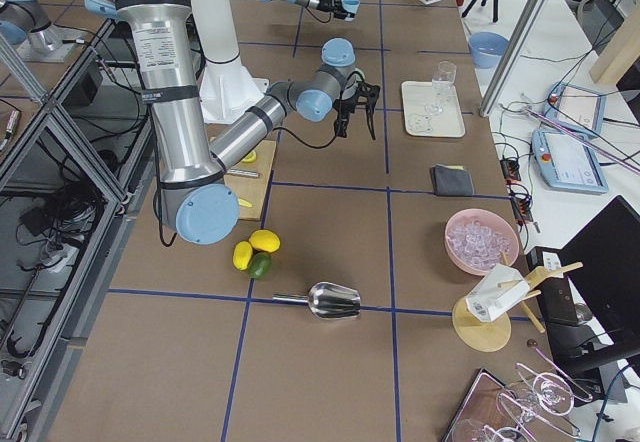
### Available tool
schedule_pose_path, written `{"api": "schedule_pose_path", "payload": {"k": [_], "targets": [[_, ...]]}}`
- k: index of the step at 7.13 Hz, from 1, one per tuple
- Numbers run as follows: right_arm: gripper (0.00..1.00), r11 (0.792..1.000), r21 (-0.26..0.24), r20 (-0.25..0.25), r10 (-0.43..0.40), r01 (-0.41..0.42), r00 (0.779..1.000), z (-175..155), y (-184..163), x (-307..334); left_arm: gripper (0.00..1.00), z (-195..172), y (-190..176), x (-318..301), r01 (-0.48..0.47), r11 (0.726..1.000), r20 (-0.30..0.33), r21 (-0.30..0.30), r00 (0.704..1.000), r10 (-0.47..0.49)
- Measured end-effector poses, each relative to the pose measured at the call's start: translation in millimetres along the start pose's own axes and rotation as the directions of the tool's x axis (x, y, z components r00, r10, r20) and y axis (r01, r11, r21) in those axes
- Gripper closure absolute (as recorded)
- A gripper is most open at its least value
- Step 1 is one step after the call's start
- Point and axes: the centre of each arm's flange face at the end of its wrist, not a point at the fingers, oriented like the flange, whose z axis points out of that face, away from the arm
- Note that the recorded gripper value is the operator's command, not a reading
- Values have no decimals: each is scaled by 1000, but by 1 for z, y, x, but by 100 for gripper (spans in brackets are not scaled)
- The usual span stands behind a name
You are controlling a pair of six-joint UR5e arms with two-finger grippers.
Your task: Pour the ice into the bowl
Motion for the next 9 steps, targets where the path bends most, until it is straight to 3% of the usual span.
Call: {"api": "schedule_pose_path", "payload": {"k": [3,5,6,9], "targets": [[0,1000,-1,1,-1,1,1000,0,0,-1,82,6,17,3,15,1000,-10,0,1000,-15],[0,1000,-2,2,-1,1,1000,0,0,-1,67,7,20,0,17,1000,-12,-1,1000,-17],[0,1000,-2,3,-1,1,1000,0,0,-1,51,8,22,-1,14,1000,-10,-2,1000,-14],[0,1000,-1,5,-1,1,1000,-2,0,-2,27,8,23,-3,12,1000,-10,-4,1000,-12]]}}
